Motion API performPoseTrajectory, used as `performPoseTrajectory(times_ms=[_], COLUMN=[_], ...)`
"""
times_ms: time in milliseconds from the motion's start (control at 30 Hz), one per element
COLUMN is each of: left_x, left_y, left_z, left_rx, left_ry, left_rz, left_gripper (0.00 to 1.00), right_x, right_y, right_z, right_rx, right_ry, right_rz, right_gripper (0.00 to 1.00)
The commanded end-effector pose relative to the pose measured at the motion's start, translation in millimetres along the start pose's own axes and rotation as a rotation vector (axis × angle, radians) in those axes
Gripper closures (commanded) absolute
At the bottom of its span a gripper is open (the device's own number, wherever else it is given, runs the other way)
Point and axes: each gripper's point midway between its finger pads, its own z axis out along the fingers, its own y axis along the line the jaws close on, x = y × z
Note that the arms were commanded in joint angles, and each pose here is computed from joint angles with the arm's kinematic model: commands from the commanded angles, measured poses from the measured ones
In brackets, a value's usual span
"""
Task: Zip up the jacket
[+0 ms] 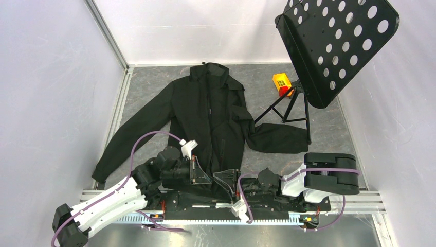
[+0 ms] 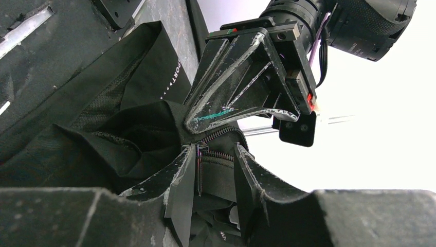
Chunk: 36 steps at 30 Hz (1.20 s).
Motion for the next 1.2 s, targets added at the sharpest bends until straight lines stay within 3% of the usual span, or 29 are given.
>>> performPoseTrajectory(times_ms=[0,367,433,500,633,733,1033,1167], left_x=[5,5,5,5,7,7,17,16], left_y=[-14,-14,-13,-12,-6,-1,35,37], left_z=[-4,-4,-3,-3,-2,-1,-1,-2], left_rx=[0.047,0.044,0.037,0.032,0.0,-0.034,-0.208,-0.228], left_ry=[0.037,0.04,0.045,0.048,0.057,0.062,0.115,0.109], left_rz=[-0.027,-0.03,-0.029,-0.032,-0.032,-0.032,-0.041,-0.044], left_gripper=[0.98,0.98,0.98,0.98,0.98,0.98,0.98,0.98], right_x=[-1,2,2,3,7,19,91,109], right_y=[-10,-9,-8,-8,-11,-14,-48,-55], right_z=[2,5,7,9,11,18,11,-6], right_rx=[0.049,0.037,0.029,0.02,0.026,0.029,0.242,0.279], right_ry=[0.003,0.02,0.018,0.022,0.055,0.127,0.568,0.674], right_rz=[0.017,0.025,0.028,0.036,0.107,0.217,0.479,0.483], right_gripper=[0.62,0.82,0.87,0.99,1.0,1.0,1.0,1.0])
